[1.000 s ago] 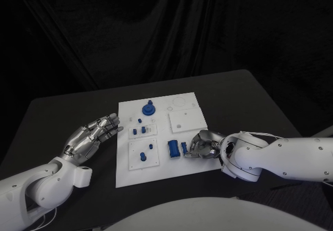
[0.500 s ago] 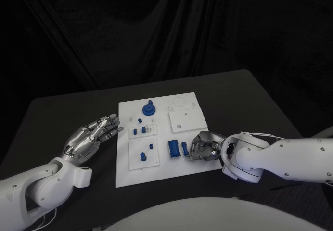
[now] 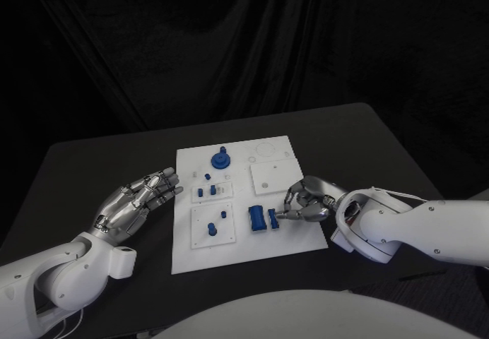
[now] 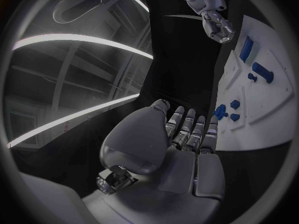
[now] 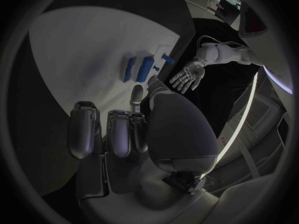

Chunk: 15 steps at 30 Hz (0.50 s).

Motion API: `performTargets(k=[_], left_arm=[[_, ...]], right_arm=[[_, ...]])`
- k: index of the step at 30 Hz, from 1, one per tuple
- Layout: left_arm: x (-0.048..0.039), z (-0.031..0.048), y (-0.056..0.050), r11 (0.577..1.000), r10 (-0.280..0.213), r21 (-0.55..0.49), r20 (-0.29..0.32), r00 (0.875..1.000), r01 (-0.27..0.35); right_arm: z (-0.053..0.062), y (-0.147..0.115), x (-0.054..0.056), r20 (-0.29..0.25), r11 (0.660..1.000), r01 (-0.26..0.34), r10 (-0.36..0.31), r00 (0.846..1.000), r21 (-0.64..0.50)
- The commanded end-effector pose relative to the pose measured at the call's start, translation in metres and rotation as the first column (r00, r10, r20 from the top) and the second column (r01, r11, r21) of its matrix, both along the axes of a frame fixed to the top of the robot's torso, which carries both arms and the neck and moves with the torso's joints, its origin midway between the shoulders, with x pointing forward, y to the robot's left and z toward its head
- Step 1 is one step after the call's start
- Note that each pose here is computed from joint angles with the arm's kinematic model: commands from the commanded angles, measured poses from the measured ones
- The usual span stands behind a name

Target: Assemble the parts on the task board

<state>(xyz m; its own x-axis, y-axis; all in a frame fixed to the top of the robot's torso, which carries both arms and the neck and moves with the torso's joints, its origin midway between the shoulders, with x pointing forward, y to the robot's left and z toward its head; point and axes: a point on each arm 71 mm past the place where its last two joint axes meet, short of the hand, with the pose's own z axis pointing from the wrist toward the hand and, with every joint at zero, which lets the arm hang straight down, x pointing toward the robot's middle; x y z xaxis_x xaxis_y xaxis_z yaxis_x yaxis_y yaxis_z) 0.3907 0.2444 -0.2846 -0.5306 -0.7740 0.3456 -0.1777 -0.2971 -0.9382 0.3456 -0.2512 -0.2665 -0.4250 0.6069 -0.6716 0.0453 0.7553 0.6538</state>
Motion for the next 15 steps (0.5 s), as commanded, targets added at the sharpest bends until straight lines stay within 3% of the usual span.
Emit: performTargets(k=[1,7,11,15], left_arm=[[0.0019,0.0076,0.001,0.999,0.048,-0.01,0.061,0.997,-0.047],[0.0038,0.0136,-0.001,0.998,0.059,-0.012,0.083,0.995,-0.058],[0.0045,0.018,-0.003,0.997,0.07,-0.021,0.103,0.992,-0.069],[0.0105,0.0282,-0.005,0.995,0.094,-0.033,0.144,0.985,-0.091]], right_arm=[[0.019,-0.006,0.011,0.165,0.981,0.032,-0.064,0.984,0.189],[0.034,-0.017,0.025,0.238,0.948,0.055,-0.135,0.962,0.314],[0.038,-0.024,0.033,0.233,0.917,0.076,-0.178,0.956,0.391],[0.04,-0.033,0.038,0.217,0.887,0.104,-0.221,0.951,0.45]])
